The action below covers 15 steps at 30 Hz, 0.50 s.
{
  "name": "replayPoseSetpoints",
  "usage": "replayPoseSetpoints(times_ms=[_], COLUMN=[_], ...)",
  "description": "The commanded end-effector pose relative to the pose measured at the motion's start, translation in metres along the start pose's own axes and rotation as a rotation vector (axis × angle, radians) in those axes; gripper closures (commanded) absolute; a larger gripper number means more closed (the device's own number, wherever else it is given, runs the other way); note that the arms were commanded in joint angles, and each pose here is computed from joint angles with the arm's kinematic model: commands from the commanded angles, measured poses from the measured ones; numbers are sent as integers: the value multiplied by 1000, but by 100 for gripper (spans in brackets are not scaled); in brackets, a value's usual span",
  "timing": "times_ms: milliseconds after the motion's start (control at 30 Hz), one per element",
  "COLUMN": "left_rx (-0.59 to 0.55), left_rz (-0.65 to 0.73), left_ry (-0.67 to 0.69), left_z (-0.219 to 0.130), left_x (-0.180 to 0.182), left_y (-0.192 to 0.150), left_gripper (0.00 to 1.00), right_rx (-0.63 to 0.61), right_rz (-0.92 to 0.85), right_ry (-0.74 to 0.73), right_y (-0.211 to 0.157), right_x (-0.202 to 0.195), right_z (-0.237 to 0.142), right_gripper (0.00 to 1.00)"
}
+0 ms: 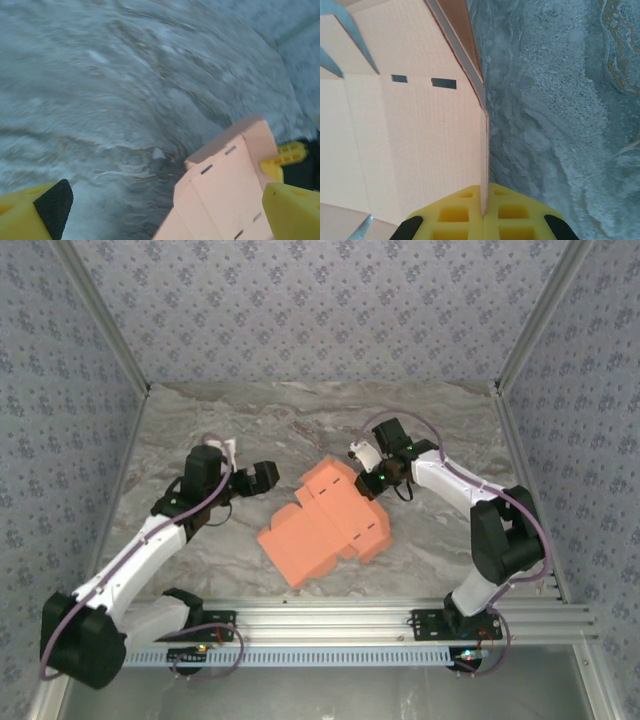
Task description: Fold the paper box
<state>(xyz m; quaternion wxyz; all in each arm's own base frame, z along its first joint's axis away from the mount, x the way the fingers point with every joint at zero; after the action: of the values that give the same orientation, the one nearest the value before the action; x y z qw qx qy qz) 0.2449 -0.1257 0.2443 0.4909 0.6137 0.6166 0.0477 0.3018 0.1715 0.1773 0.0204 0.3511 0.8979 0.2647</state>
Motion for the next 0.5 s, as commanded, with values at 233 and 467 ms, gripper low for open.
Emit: replayPoseSetpoints(times_ms=[233,467], left_rx=[109,130], left_rz=[520,543], left_ry=[-434,-477], left_z=[66,91], left_x=[-36,-45], left_y=[-5,-34], left_gripper=[1,5], right_rx=[-48,-4], right_rz=[-569,-657], right_ry=[-29,-132], right_y=[-3,-6], right_x=[14,7], right_z=[-21,-8], right_gripper=[100,100])
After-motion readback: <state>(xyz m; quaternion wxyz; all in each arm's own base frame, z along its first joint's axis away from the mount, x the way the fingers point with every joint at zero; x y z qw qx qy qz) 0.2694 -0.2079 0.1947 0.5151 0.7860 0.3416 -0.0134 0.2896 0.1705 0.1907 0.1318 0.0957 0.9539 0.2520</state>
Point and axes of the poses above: each hand's point on the last joint's axis, 136 mm out from that joint toward the fingers, its own z axis out along the fingers, its own x axis along the line the jaws close on, y = z × x, the point moved 9 cm from there along -z, back along the fingers, and after that the axes turned 3 degrees about -z, right-handed, at the moved point
